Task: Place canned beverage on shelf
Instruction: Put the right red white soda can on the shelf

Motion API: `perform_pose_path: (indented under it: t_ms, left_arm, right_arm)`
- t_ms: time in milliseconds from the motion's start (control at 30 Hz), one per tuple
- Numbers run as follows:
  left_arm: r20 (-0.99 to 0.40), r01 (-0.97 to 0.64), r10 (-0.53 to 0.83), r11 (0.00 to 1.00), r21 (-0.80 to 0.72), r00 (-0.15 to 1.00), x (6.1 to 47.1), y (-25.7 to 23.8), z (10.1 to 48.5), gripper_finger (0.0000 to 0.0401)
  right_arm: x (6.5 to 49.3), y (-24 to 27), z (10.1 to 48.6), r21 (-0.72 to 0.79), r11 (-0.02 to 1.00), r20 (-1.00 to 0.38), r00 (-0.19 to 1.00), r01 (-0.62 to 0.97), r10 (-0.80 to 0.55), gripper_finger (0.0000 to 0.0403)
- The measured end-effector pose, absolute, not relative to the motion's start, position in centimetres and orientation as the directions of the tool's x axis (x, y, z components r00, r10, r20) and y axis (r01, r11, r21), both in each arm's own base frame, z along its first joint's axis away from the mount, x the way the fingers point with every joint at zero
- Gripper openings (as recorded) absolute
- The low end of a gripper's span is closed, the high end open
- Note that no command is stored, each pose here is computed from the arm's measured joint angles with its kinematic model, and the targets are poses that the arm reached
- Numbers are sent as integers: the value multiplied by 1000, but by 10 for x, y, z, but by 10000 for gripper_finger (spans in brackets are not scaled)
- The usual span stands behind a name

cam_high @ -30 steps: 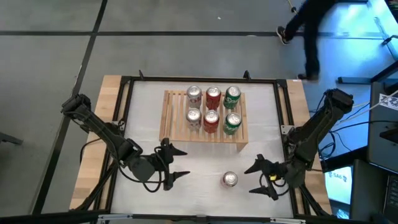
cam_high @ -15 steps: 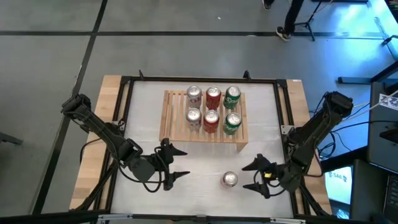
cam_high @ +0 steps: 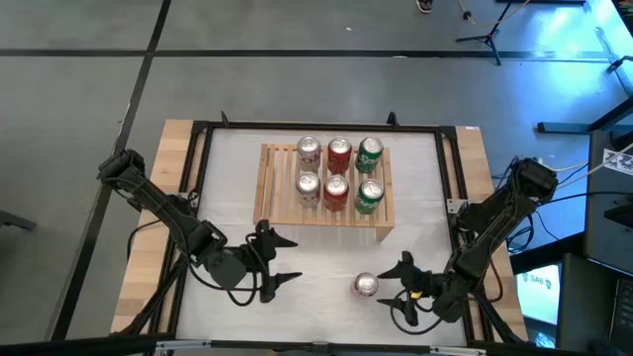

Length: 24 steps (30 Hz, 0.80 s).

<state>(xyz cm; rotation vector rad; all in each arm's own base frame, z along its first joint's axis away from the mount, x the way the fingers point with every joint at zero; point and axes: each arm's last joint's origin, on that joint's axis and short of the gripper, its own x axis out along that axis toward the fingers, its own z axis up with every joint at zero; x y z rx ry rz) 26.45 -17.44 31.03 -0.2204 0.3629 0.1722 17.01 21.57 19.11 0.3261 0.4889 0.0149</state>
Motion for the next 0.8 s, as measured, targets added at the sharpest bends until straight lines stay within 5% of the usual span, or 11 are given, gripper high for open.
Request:
perform_pose_path:
  t_ms: [500,800]
  left_arm:
    - [-370,-206,128,962,-180,920,265,-174,310,338]
    - [-370,-206,128,962,-181,920,265,-174,310,338]
  right_arm:
    - [171,217,187,303,951,-473,875,56,99,290]
    - [173,216,187,296,953,-474,876,60,92,353]
